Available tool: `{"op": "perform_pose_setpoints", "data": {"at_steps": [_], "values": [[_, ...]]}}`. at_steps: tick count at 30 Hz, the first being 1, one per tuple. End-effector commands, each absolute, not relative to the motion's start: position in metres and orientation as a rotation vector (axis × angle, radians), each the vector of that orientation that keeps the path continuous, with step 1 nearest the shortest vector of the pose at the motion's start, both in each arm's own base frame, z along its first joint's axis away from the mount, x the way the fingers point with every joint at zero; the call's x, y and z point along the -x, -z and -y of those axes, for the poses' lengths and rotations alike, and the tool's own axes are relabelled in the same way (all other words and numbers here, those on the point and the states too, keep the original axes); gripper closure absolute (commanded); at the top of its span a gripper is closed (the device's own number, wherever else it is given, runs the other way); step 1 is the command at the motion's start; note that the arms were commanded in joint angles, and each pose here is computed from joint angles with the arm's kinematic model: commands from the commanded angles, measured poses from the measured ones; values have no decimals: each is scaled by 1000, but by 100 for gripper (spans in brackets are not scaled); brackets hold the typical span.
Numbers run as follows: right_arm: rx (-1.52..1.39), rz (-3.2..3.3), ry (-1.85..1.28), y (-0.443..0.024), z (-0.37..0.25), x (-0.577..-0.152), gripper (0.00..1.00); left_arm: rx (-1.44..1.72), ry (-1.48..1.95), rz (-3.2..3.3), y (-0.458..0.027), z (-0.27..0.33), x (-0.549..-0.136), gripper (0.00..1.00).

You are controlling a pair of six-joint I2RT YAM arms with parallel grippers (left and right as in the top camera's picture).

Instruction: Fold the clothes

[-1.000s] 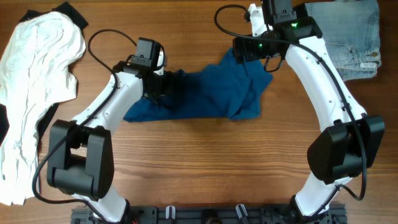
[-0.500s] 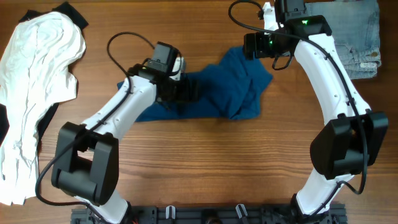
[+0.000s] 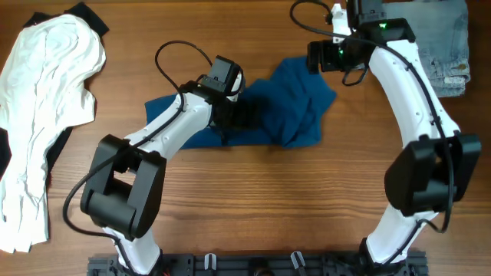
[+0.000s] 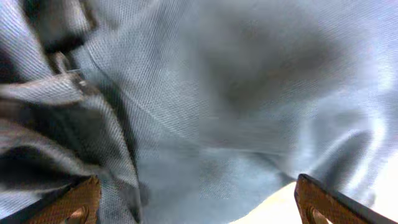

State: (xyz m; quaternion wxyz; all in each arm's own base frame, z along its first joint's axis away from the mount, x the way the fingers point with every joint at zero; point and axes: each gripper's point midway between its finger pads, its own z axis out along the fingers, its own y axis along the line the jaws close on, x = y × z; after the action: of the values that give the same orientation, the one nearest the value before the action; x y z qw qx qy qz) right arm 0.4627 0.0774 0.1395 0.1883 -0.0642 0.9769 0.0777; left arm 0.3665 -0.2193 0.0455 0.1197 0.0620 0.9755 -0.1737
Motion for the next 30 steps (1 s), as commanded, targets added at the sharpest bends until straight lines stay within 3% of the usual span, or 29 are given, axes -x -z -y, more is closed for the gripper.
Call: {"op": "perform_pose_setpoints", "data": {"at_steps": [1,8,12,21,30], "values": [[256,-2878,-319,-91,-76,-451,2,-176,573,-2648,-128,227,-392,0],[322,-3017,-375,-49,-73,-432,0,-139,598,-2472,-207,207,-392,0],[309,-3044,-380,-38,-72,-431,0,5,478,-2455,-229,152,-388,0],[302,-3068,-397,-7,-72,-436,0,318,276,-2538,-222,48,-371,0],[296,-3097,-538,13,-85,-429,1,449,212,-2611,-209,13,-353,0]]}}
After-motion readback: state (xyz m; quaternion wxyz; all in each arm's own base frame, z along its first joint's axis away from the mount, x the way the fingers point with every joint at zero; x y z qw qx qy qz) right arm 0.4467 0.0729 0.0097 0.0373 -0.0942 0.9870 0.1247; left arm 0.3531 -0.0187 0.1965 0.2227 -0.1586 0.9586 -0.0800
